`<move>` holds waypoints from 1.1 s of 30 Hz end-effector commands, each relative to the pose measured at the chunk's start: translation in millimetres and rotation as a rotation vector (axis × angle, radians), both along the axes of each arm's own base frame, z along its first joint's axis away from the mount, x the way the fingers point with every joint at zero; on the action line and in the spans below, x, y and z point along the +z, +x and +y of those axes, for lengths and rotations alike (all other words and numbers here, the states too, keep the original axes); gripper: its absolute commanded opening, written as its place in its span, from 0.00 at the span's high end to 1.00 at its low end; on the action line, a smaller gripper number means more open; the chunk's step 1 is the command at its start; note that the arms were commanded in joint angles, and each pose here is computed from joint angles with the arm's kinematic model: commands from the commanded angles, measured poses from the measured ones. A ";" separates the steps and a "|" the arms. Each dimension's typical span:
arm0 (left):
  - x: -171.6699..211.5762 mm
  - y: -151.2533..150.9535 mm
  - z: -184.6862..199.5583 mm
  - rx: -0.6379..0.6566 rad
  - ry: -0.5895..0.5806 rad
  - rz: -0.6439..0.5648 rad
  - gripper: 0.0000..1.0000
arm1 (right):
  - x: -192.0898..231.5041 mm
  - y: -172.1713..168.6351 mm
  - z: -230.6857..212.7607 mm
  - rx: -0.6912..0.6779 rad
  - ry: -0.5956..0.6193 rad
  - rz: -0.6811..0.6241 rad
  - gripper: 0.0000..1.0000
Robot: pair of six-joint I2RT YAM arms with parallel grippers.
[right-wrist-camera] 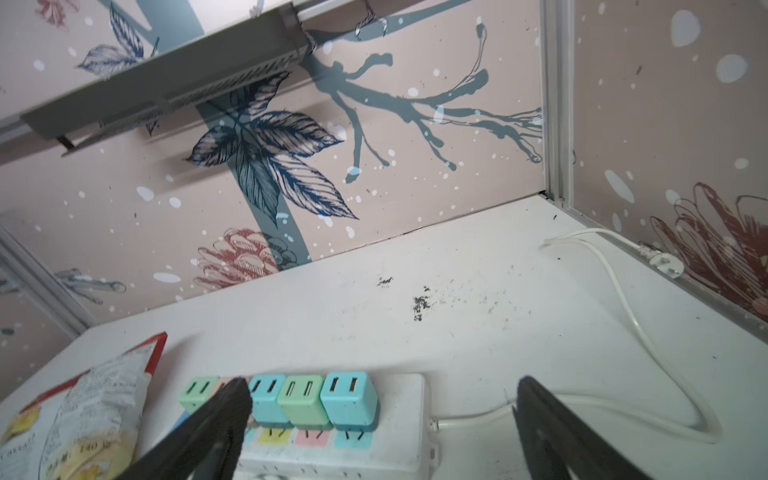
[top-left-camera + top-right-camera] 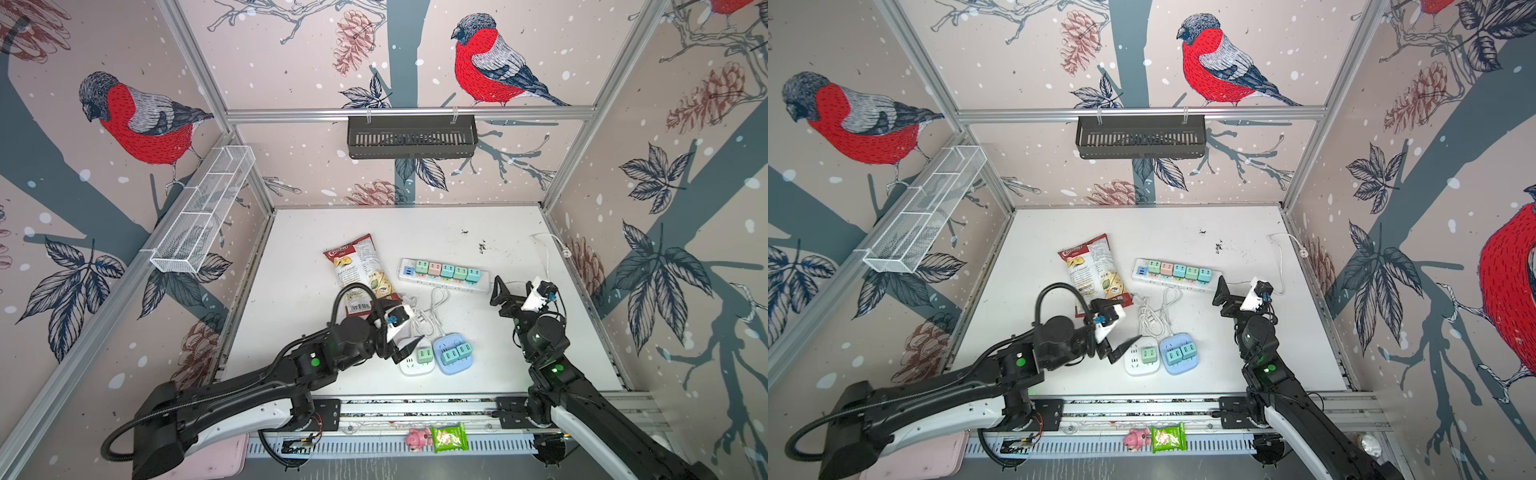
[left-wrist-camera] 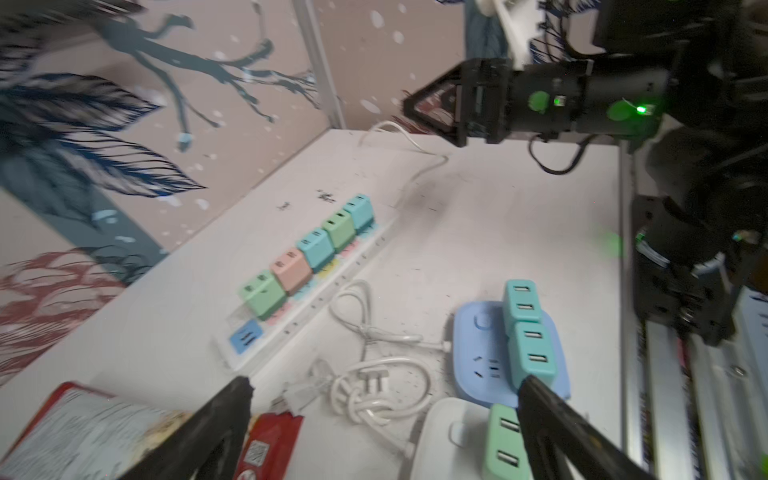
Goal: Insert the plug
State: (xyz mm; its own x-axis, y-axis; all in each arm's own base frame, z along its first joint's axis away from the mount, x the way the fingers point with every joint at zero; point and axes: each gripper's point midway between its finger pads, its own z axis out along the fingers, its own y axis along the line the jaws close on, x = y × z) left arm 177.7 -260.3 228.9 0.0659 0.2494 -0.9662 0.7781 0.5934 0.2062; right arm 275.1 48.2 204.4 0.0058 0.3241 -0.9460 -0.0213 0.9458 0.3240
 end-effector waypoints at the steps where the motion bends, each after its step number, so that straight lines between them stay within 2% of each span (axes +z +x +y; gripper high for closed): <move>1: 58.9 37.2 73.7 0.371 -0.266 -0.160 0.01 | -1.1 -4.2 -19.2 -0.104 0.078 0.059 0.01; 4: 72.9 50.8 146.2 0.613 -0.452 -0.235 0.01 | 15.7 -8.1 -25.8 -0.128 0.153 0.005 0.00; 8: 59.8 63.3 221.5 0.869 -0.602 -0.253 0.01 | 32.7 -7.0 -33.7 -0.176 0.225 -0.024 0.00; 12: 5.7 82.6 266.0 1.020 -0.623 -0.181 0.02 | 48.9 6.5 -29.6 -0.178 0.194 -0.020 0.01; 15: -37.9 89.4 296.7 1.166 -0.636 -0.114 0.02 | 62.9 23.4 -26.9 -0.188 0.090 -0.013 0.00; 16: -46.8 92.6 303.3 1.217 -0.606 -0.090 0.03 | 65.5 29.6 -29.2 -0.208 0.027 0.005 0.01; 19: -57.9 110.3 295.4 1.204 -0.462 -0.040 0.03 | 65.9 46.0 -46.1 -0.280 -0.142 0.056 0.00; 21: -64.5 120.1 291.9 1.196 -0.423 -0.017 0.02 | 52.0 52.9 -66.2 -0.334 -0.242 0.111 0.01; 22: -69.4 124.6 290.0 1.191 -0.410 -0.001 0.03 | 39.1 53.0 -81.9 -0.383 -0.222 0.153 0.00; 23: -74.0 130.5 286.5 1.177 -0.399 0.015 0.02 | 25.6 51.2 -96.7 -0.427 -0.145 0.181 0.00; 25: -77.2 146.1 274.7 1.123 -0.354 0.044 0.02 | 3.3 51.1 -98.4 -0.368 -0.087 0.180 0.00; 28: -79.3 159.1 264.5 1.077 -0.308 0.074 0.02 | -20.3 40.5 -102.7 -0.384 -0.113 0.146 0.01; 31: -71.1 156.2 257.7 1.016 -0.248 -0.018 0.02 | -36.5 36.0 -109.2 -0.424 -0.144 0.158 0.00; 33: -70.1 159.2 264.3 1.053 -0.202 -0.052 0.02 | -40.9 38.9 -107.1 -0.422 -0.169 0.159 0.00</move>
State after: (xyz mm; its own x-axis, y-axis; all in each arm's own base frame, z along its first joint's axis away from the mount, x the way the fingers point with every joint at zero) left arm 331.4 4.7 130.0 -0.1559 -0.0450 -0.9868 -0.1620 0.9866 -0.0194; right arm 306.8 -59.1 134.4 -0.1764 0.1997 -0.9639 0.4258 0.8983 0.1082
